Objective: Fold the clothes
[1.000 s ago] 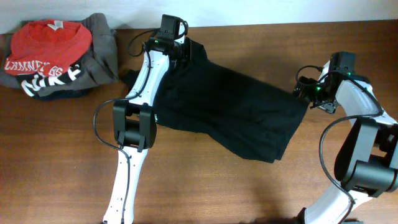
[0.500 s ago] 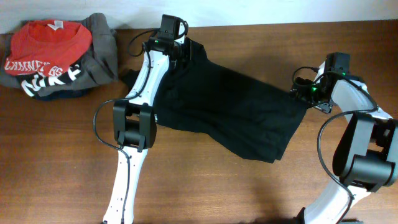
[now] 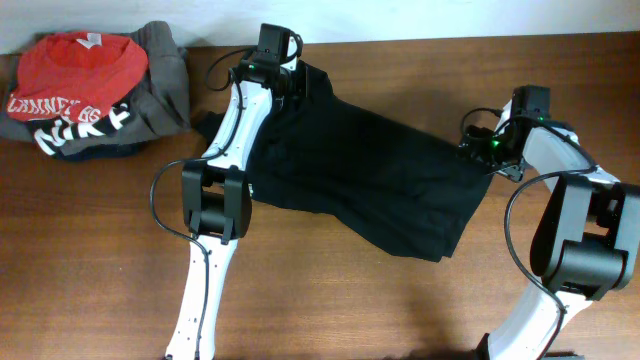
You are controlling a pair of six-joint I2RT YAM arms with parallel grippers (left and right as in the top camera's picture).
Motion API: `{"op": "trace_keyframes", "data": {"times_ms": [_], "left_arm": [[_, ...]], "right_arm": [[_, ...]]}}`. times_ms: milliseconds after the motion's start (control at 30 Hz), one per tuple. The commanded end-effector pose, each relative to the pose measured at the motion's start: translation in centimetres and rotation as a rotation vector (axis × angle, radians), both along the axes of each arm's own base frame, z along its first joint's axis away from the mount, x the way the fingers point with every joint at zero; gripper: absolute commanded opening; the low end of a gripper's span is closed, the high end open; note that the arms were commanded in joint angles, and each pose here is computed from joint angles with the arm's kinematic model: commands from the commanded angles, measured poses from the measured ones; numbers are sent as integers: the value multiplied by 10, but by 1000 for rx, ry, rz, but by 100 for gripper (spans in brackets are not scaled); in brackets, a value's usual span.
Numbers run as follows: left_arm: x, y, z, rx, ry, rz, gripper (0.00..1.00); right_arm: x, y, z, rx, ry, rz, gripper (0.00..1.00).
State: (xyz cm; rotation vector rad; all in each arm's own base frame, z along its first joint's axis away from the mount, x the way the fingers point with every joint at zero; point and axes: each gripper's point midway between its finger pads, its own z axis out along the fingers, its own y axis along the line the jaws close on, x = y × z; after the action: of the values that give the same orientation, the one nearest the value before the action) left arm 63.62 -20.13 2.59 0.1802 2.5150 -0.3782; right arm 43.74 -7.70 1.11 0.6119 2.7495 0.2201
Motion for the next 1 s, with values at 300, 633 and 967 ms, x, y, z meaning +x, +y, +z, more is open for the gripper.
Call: {"op": "trace_keyframes", "data": {"times_ms": [300,633,967], "left_arm": [[1,2,1,-6,-1,-4,7],[3,3,2,-7,-8,-3,7],[8,2,6,-15,-34,-3,7]], "right_arm": [[-2,4,-10,24,26,-33,81],[-11,-3,-14,-4,67,-78,44],[-15,-6,-15,-19,89,-90,4]]}}
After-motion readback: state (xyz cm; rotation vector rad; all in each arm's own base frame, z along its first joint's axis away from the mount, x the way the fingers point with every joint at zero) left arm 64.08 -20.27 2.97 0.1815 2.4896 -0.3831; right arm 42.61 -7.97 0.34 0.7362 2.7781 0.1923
